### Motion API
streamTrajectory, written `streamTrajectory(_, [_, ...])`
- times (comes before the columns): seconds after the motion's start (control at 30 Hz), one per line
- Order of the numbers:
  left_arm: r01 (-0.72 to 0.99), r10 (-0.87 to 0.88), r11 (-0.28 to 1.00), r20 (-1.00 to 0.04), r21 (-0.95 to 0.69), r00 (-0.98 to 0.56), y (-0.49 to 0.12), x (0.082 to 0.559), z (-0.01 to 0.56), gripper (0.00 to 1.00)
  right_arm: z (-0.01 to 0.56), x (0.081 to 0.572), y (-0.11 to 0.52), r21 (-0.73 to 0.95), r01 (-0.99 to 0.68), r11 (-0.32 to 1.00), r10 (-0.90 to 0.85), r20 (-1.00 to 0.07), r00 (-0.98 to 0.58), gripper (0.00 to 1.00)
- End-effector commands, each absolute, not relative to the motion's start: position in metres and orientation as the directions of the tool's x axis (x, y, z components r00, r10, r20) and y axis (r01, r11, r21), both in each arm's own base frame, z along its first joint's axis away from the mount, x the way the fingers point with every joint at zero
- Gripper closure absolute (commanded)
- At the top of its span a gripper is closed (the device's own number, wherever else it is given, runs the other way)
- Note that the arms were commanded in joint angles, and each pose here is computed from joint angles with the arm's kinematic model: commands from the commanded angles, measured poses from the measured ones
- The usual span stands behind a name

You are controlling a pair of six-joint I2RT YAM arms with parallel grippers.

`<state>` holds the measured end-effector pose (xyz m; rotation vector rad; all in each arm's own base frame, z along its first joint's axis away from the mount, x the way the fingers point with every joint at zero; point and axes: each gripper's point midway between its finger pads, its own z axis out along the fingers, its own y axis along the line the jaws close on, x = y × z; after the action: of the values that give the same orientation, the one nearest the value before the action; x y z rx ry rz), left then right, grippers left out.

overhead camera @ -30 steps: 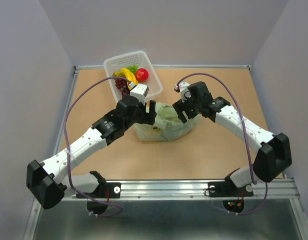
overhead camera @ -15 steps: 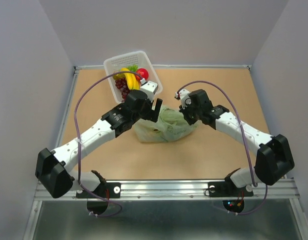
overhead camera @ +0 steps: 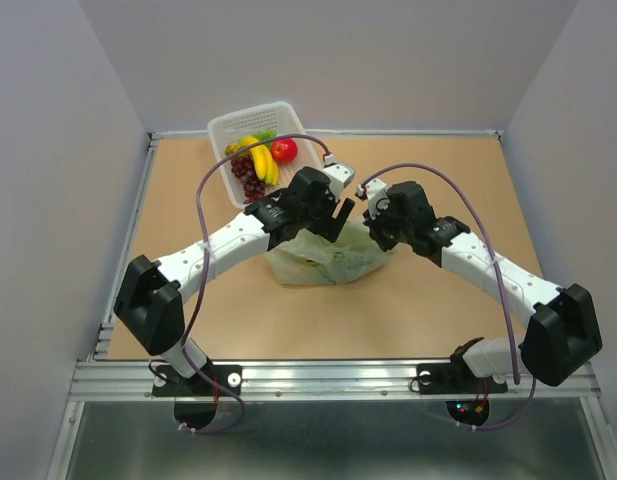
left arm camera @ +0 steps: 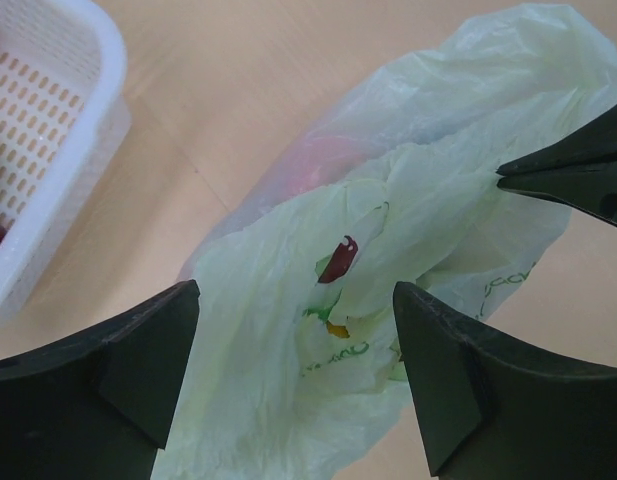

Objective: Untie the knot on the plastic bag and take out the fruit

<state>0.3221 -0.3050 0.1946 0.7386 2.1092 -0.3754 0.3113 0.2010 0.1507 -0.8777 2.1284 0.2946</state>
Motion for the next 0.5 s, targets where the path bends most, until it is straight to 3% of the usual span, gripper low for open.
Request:
streamTrajectory(0.0, [0.613, 0.390, 0.789, -0.800, 0.035, -0.456, -0.308, 0.331, 0.196, 0.20, 0.164, 0.313, 0.208, -0.073, -0.680, 0.730, -0.451, -0.798, -0.399, 1.00])
streamTrajectory(0.07, [0.588, 0.387, 0.807, -0.797, 0.050, -0.464, -0.304, 0.335, 0.193, 0.42, 0.166, 0.313, 0.207, -0.076, -0.670, 0.738, -0.444, -0.803, -0.398, 1.00])
streamTrajectory(0.17, [0.503, 0.314, 0.863, -0.827, 0.043, -0.467, -0.290, 0.344, 0.206, 1.00, 0.165, 0.317, 0.197, -0.094, -0.620, 0.779, -0.427, -0.803, -0.416, 1.00])
streamTrajectory(0.37, [0.322, 0.063, 0.944, -0.919, -0.072, -0.390, -0.236, 0.361, 0.270, 1.00, 0.162, 0.329, 0.160, -0.113, -0.399, 0.910, -0.316, -0.813, -0.490, 1.00])
streamTrajectory(0.47, [0.210, -0.080, 0.962, -0.917, -0.174, -0.391, -0.194, 0.367, 0.274, 1.00, 0.166, 0.335, 0.129, -0.023, -0.177, 0.984, -0.115, -0.839, -0.532, 1.00])
